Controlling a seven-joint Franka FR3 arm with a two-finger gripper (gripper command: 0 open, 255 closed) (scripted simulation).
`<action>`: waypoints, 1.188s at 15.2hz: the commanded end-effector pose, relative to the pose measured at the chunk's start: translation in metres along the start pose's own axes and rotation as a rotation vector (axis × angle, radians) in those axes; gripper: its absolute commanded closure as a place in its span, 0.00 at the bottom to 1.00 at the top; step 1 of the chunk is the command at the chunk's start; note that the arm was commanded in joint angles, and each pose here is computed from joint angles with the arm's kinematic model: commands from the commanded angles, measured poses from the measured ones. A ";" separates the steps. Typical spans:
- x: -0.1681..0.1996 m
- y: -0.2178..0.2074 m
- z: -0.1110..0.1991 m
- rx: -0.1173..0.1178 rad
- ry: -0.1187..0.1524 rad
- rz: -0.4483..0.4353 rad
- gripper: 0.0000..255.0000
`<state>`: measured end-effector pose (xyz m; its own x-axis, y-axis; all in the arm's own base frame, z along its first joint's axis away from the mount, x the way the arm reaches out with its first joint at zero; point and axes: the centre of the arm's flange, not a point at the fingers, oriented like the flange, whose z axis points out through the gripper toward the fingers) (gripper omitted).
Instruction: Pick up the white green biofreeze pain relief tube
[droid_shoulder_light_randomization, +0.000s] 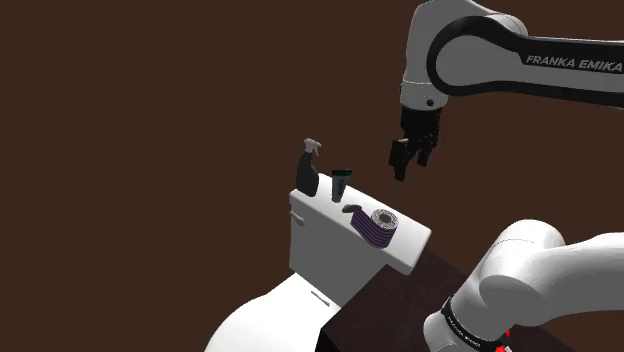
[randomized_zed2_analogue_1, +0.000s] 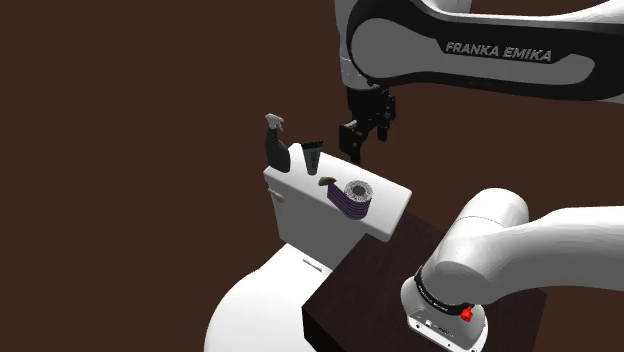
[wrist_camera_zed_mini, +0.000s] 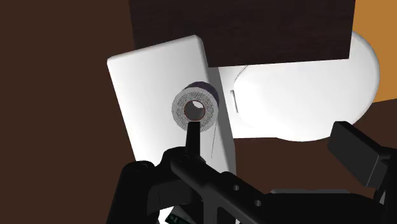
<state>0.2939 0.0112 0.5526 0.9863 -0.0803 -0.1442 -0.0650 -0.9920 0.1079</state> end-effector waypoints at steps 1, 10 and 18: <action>0.000 0.000 0.000 0.000 0.000 0.000 0.00; 0.080 0.068 0.054 0.032 0.038 -0.250 0.00; 0.165 0.109 0.100 0.060 0.071 -0.472 0.00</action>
<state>0.4228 -0.1120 0.4502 0.9294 0.3550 -0.1010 0.3562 -0.9344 -0.0062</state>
